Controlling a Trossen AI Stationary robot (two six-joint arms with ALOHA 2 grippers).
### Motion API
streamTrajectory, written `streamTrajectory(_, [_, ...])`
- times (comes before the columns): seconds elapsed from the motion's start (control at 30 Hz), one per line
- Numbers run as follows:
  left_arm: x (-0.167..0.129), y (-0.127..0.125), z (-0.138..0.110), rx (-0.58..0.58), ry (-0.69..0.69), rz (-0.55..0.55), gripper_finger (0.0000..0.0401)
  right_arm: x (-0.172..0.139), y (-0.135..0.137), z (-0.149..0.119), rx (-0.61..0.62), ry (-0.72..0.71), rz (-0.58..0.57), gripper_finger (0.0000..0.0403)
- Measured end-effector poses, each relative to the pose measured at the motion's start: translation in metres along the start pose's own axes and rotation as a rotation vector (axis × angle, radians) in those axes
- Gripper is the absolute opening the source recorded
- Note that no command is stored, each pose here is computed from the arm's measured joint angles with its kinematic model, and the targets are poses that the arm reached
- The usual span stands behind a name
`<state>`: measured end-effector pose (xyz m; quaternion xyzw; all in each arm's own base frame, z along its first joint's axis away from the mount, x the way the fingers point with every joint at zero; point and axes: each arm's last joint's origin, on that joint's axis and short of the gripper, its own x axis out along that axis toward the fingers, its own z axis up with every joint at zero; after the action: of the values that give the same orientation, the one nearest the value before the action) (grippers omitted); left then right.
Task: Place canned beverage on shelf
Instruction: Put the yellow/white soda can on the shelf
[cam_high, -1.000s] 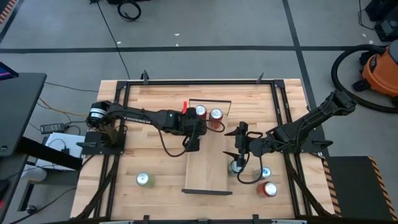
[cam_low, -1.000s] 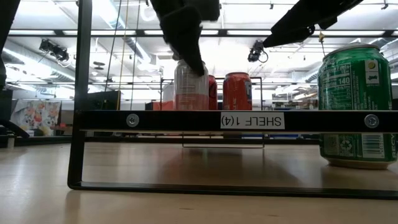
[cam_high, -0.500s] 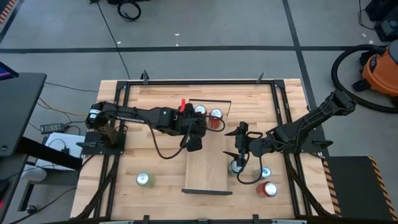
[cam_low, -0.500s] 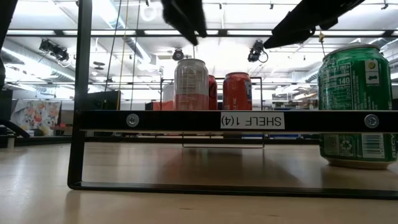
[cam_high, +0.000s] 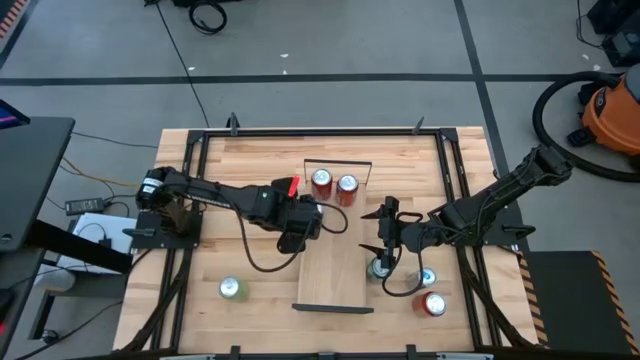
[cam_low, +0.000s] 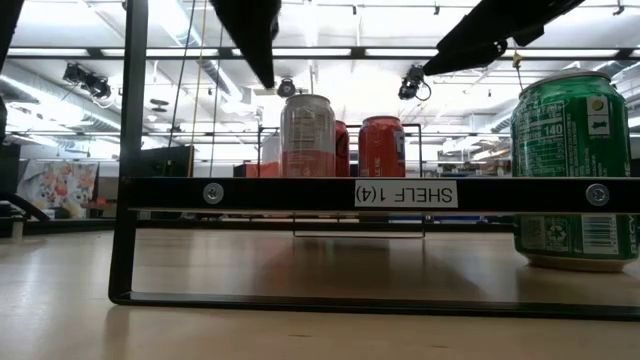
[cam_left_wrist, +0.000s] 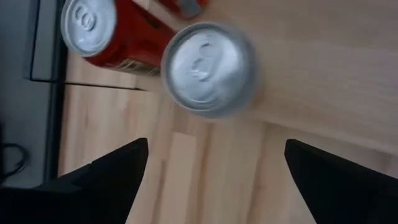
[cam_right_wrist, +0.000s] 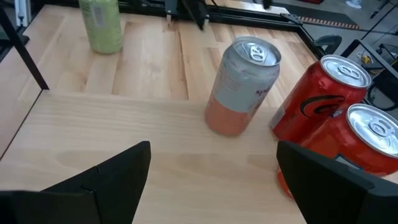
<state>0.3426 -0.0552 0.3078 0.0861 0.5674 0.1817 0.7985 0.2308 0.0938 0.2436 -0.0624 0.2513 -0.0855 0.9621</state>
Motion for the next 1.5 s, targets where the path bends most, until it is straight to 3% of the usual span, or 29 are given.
streamTrajectory(0.17, [0.019,0.000,-0.009,0.011,0.044,0.087,0.0389,0.000,0.001,0.001,-0.031,-0.006,0.007,0.0360])
streamTrajectory(0.5, [0.023,-0.018,-0.022,0.112,0.075,0.078,0.0389,-0.002,0.003,0.006,-0.001,-0.062,0.026,0.0360])
streamTrajectory(0.67, [0.022,-0.017,-0.015,0.045,0.023,-0.006,0.0389,-0.002,0.004,0.006,-0.011,-0.060,0.029,0.0360])
streamTrajectory(0.83, [0.025,-0.015,-0.005,-0.051,-0.049,-0.037,0.0389,-0.002,0.004,0.004,-0.025,-0.045,0.026,0.0360])
streamTrajectory(1.03, [0.030,-0.005,0.003,-0.085,-0.087,-0.052,0.0389,-0.002,0.005,0.004,-0.029,-0.042,0.028,0.0360])
streamTrajectory(1.23, [0.034,0.005,0.005,-0.034,-0.087,0.014,0.0389,-0.002,0.005,0.004,-0.028,-0.044,0.024,0.0360])
streamTrajectory(1.5, [0.032,0.012,0.002,0.017,-0.090,0.218,0.0388,-0.002,0.005,0.004,-0.028,-0.045,0.024,0.0360])
